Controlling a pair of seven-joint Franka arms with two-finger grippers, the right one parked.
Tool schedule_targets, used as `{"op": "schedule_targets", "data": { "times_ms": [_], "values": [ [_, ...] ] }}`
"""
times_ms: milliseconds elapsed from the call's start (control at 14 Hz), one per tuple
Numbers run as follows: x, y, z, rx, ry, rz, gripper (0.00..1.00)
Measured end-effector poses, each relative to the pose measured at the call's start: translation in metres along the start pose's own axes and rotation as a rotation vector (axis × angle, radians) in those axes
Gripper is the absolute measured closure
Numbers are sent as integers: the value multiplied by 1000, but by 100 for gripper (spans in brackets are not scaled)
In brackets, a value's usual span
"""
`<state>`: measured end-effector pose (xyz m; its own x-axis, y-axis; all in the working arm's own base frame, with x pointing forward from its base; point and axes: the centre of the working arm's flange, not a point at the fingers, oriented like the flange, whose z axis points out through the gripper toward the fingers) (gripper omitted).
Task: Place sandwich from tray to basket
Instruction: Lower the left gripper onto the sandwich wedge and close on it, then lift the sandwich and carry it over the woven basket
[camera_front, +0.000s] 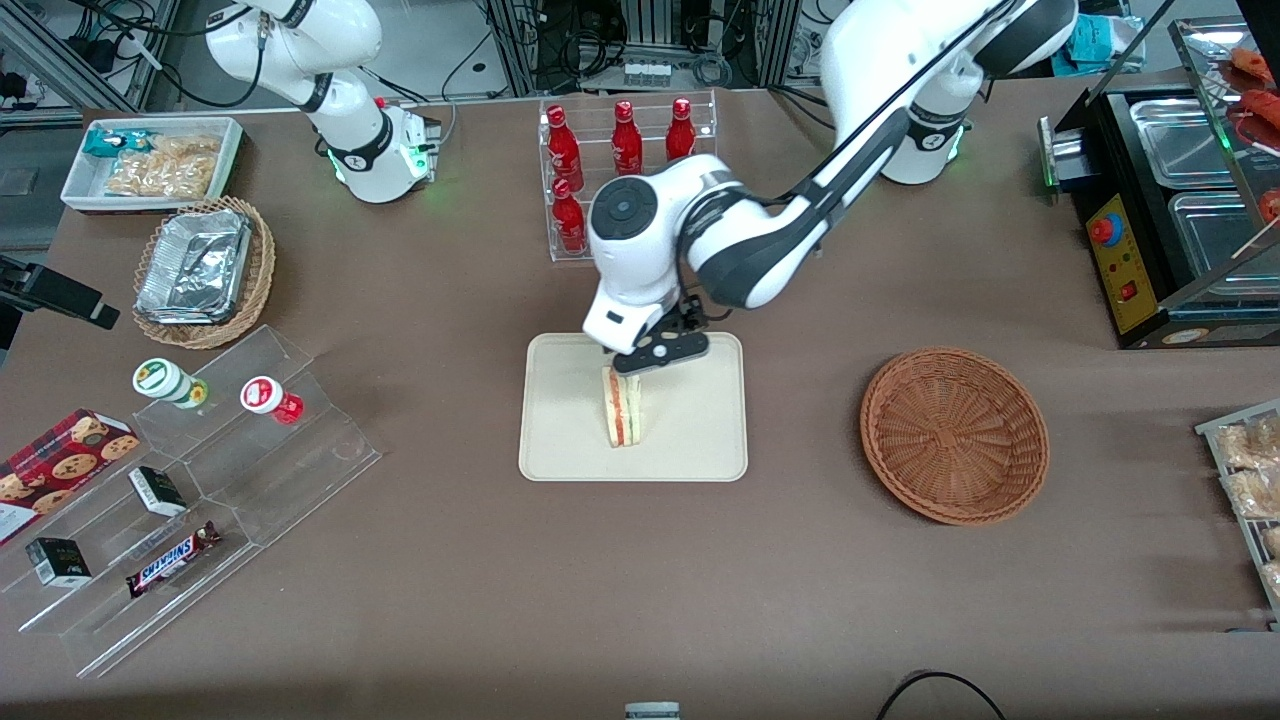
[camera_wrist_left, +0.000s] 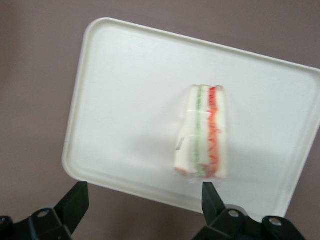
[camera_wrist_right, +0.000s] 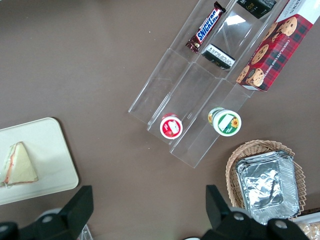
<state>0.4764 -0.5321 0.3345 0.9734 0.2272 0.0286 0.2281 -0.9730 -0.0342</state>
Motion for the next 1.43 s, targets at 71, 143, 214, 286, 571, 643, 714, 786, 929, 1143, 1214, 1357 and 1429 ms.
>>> {"op": "schedule_targets", "data": {
  "times_ms": [71,143,214,286,571,643,714,786,929,1143,1214,1357,1429],
  "values": [
    [-1,10,10,-30,1,6,0],
    [-2,17,21,-48,4,15,0],
    [-3,23,34,-55,15,31,0],
    [-5,27,46,-61,25,44,0],
    [1,39,70,-90,18,40,0],
    [1,40,74,-89,16,41,0],
    [1,41,78,-88,12,40,5],
    [0,41,82,-84,8,34,15],
    [-2,41,90,-77,0,22,38],
    [-4,41,100,-64,-12,-12,46],
    [-4,41,100,-64,-11,-28,58],
    [-3,41,100,-65,-10,-50,75],
    [-2,41,99,-66,-10,-61,78]
  ]
}}
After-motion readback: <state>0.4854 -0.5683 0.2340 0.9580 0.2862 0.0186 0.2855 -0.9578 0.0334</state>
